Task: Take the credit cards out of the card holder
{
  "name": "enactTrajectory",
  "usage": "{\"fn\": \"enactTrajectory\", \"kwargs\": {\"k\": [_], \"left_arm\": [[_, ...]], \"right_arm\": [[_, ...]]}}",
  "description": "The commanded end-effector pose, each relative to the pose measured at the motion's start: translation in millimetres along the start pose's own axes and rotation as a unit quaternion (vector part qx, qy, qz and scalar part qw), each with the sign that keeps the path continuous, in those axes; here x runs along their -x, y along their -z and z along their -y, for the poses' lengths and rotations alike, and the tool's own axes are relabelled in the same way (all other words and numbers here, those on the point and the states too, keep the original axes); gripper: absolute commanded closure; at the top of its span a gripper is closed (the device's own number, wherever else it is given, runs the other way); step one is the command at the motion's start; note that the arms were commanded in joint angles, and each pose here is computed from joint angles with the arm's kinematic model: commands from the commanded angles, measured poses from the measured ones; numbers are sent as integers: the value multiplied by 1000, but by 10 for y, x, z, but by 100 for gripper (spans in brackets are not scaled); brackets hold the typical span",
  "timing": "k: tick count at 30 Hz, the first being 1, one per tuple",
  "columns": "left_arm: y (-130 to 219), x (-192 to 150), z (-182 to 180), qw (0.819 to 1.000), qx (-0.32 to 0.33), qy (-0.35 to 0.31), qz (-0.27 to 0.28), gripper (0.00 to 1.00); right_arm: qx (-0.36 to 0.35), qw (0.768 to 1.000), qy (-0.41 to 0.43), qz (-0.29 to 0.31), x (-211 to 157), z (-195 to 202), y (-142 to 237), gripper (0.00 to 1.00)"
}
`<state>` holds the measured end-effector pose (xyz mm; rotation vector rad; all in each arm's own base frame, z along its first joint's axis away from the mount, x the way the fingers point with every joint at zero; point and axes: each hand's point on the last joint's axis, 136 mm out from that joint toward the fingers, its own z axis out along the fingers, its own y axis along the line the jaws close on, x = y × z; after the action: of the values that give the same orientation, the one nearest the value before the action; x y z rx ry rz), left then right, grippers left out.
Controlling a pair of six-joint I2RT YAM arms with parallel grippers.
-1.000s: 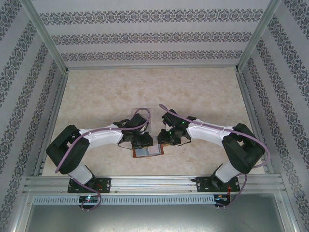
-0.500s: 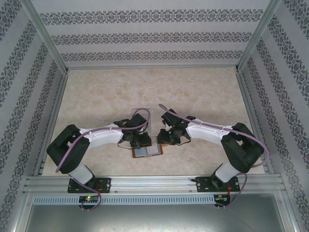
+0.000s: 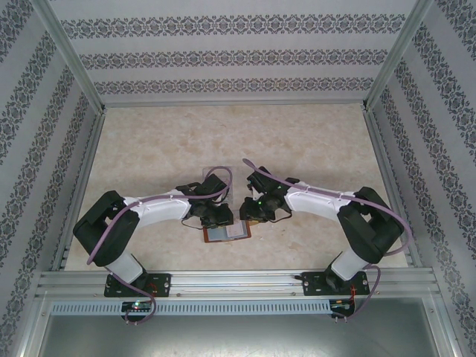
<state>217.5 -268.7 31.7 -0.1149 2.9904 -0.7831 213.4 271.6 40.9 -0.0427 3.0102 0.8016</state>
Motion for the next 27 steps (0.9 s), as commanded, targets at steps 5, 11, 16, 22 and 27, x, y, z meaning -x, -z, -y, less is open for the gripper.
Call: {"fn": "enactTrajectory", "kwargs": {"k": [5, 11, 16, 22, 27], "left_arm": [[13, 28, -40, 1000, 15, 1, -5, 78], [7, 30, -26, 1000, 13, 1, -7, 78], [-1, 23, -36, 1000, 14, 1, -9, 78], [10, 16, -60, 1000, 20, 1, -9, 78], [56, 6, -153, 999, 47, -3, -6, 73]], "right_arm": [[31, 999, 4, -8, 45, -206, -91, 71], [33, 999, 7, -12, 38, -235, -138, 75], [30, 999, 7, -15, 33, -225, -169, 76], [1, 1000, 2, -18, 19, -86, -231, 74], [-22, 1000, 0, -20, -11, 32, -263, 70]]}}
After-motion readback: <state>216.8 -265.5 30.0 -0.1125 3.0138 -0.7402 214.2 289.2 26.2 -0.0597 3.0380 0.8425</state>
